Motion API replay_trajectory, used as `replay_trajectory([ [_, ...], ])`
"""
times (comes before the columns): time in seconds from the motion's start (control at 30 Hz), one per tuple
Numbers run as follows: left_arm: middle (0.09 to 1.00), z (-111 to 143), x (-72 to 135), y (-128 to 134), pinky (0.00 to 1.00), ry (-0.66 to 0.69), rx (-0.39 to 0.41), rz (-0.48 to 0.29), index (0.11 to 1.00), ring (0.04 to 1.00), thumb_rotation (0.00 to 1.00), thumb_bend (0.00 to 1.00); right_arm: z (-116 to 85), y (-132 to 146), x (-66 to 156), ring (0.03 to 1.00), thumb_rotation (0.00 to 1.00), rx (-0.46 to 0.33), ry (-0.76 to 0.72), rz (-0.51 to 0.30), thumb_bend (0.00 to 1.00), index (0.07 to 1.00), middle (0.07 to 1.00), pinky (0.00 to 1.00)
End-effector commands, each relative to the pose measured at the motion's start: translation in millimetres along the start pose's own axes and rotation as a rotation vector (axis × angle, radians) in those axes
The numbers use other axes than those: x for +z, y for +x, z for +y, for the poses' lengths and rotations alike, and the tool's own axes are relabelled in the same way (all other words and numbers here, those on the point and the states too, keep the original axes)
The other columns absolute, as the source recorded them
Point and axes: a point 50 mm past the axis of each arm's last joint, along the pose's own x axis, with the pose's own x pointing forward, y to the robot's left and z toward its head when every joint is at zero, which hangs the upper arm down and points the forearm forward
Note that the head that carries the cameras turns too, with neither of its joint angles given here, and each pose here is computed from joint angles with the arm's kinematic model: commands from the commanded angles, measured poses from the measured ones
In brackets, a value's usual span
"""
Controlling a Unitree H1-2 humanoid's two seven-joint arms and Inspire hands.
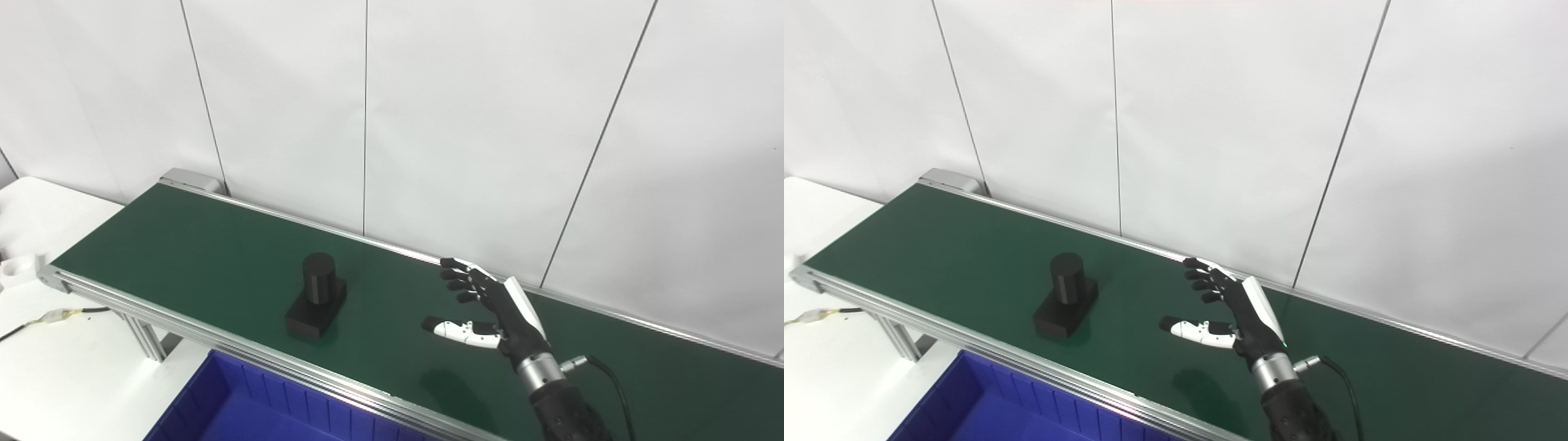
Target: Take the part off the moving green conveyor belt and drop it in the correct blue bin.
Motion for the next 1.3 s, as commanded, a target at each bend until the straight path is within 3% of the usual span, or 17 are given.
replay_trajectory([
  [0.0,0.745,-4.0,10.7,3.8,0.63,-0.007,-0.021,-0.07,0.774,0.698,0.55,0.88,-4.4,19.3,31.8,0.774,0.27,-0.021,-0.014,-0.135,0.67,0.829,0.79,0.72],
  [0.4,0.749,-12.1,10.9,1.3,0.63,0.015,-0.039,-0.074,0.765,0.7,0.56,0.88,12.1,42.2,33.6,0.786,0.2,0.039,0.002,-0.112,0.67,0.828,0.802,0.73],
  [0.7,0.76,-18.9,12.4,1.0,0.62,0.027,0.013,-0.081,0.779,0.716,0.58,0.88,21.5,55.3,35.2,0.782,0.18,0.068,-0.021,-0.122,0.67,0.83,0.808,0.72],
  [1.27,0.741,-29.2,16.4,-1.9,0.64,-0.001,0.066,-0.092,0.77,0.699,0.6,0.82,28.0,80.2,28.9,0.794,0.16,0.092,-0.021,-0.058,0.68,0.839,0.819,0.73],
])
